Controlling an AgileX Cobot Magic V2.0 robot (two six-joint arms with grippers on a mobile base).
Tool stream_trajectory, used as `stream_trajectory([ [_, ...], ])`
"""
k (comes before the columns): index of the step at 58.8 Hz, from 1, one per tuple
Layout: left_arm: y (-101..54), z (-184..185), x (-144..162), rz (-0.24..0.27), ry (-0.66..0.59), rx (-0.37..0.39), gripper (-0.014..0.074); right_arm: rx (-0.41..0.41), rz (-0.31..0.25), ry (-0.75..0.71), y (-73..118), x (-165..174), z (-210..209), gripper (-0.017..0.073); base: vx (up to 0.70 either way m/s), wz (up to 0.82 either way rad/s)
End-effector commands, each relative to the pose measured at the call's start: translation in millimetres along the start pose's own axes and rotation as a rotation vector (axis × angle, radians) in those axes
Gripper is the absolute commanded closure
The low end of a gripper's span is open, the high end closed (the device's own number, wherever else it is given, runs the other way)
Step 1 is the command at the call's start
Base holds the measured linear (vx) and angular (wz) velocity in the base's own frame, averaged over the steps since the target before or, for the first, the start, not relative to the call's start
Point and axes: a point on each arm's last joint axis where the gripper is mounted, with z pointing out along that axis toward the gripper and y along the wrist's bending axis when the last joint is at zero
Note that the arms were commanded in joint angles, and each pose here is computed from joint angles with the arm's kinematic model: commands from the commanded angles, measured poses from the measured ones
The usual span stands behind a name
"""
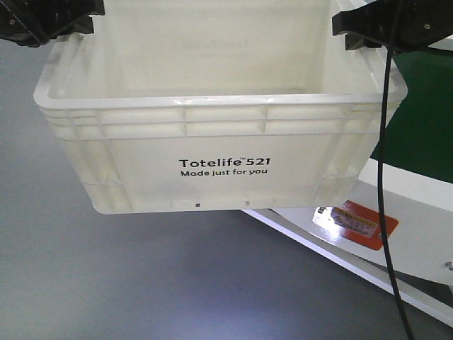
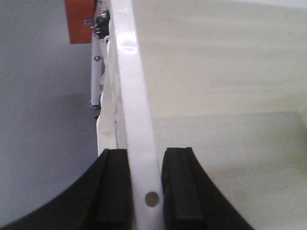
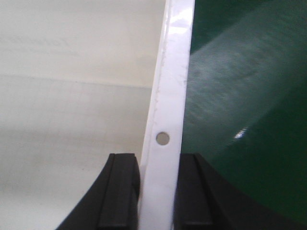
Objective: Place moving items into box and shelve
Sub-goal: 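Keep holding the crate while the base turns away from the conveyor, then hold the white crate by its rims with both grippers while driving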
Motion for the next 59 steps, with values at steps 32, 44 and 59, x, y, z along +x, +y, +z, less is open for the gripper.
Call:
stream_trajectory([
  [32, -15.4, -37.1, -30.8, -0.018, -0.249, 0.093, 0.061, -0.038, 0.014, -0.252, 6.0, -27.3, -35.9, 0.0572, -0.1, 0.38],
  [44, -15.4, -37.1, -30.8, -0.018, -0.249, 0.093, 0.061, -0.038, 0.014, -0.252, 6.0, -27.3, -35.9, 0.0572, -0.08, 0.35],
  [59, -15.4, -37.1, -30.8, -0.018, -0.249, 0.093, 0.061, -0.038, 0.014, -0.252, 6.0, -27.3, -35.9, 0.0572, -0.06, 0.33],
])
